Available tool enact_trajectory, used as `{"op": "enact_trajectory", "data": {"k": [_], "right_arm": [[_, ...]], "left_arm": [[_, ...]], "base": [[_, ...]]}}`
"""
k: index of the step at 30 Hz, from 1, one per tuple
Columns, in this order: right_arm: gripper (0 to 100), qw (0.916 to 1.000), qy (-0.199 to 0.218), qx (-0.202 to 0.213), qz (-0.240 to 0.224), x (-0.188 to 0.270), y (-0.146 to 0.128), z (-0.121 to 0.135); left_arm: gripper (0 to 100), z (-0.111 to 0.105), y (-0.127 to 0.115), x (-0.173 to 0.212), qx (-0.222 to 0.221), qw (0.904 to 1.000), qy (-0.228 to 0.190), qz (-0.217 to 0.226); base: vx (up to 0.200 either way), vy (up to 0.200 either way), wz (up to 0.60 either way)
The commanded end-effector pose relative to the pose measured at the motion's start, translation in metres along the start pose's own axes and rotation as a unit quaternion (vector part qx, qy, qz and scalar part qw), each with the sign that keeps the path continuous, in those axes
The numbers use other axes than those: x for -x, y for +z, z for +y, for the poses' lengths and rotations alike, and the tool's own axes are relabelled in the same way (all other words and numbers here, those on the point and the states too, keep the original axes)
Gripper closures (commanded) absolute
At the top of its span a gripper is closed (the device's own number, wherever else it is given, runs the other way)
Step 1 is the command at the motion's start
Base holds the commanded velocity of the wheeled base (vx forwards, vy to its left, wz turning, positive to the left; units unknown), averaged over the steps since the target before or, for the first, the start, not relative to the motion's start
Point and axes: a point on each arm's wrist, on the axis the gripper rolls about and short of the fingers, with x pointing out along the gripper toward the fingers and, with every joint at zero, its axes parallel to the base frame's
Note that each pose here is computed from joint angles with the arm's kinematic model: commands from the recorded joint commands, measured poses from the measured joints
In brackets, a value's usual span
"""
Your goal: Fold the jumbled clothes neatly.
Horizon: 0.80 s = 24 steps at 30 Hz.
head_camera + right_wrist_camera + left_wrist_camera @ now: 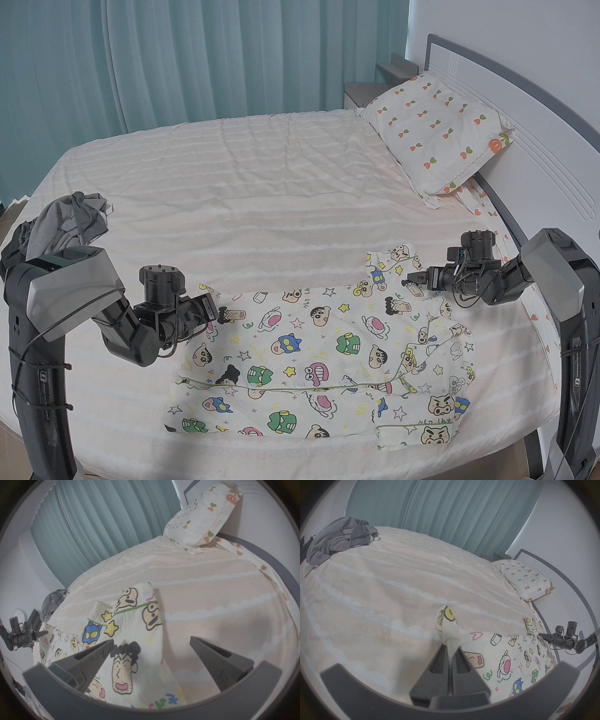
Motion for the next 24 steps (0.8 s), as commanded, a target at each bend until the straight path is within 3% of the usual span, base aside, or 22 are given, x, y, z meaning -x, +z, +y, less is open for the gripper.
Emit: {"op": "enact_trajectory", "data": {"k": [1, 11, 12, 17, 24], "right_arm": [[0, 0.9999, 0.008, -0.002, 0.007, -0.006, -0.004, -0.001], [0, 0.9977, 0.052, -0.011, 0.041, -0.007, -0.005, 0.002], [100, 0.9976, 0.054, -0.011, 0.042, -0.007, -0.006, 0.002], [100, 0.9925, 0.105, -0.038, 0.050, -0.001, -0.003, 0.003], [100, 0.9900, 0.117, -0.062, 0.050, 0.002, 0.000, 0.002]], "left_arm": [[100, 0.000, 0.000, 0.001, 0.001, 1.0000, 0.001, 0.001], [100, 0.000, 0.001, -0.001, 0.001, 1.0000, -0.001, -0.002], [100, 0.000, 0.001, -0.001, 0.001, 1.0000, -0.001, -0.002], [100, 0.000, 0.000, -0.001, 0.001, 1.0000, 0.000, 0.000], [100, 0.000, 0.001, -0.001, 0.001, 1.0000, 0.000, -0.002]], "base": [[0.000, 0.000, 0.00], [0.000, 0.000, 0.00], [0.000, 0.000, 0.00], [0.000, 0.000, 0.00], [0.000, 0.000, 0.00]]}}
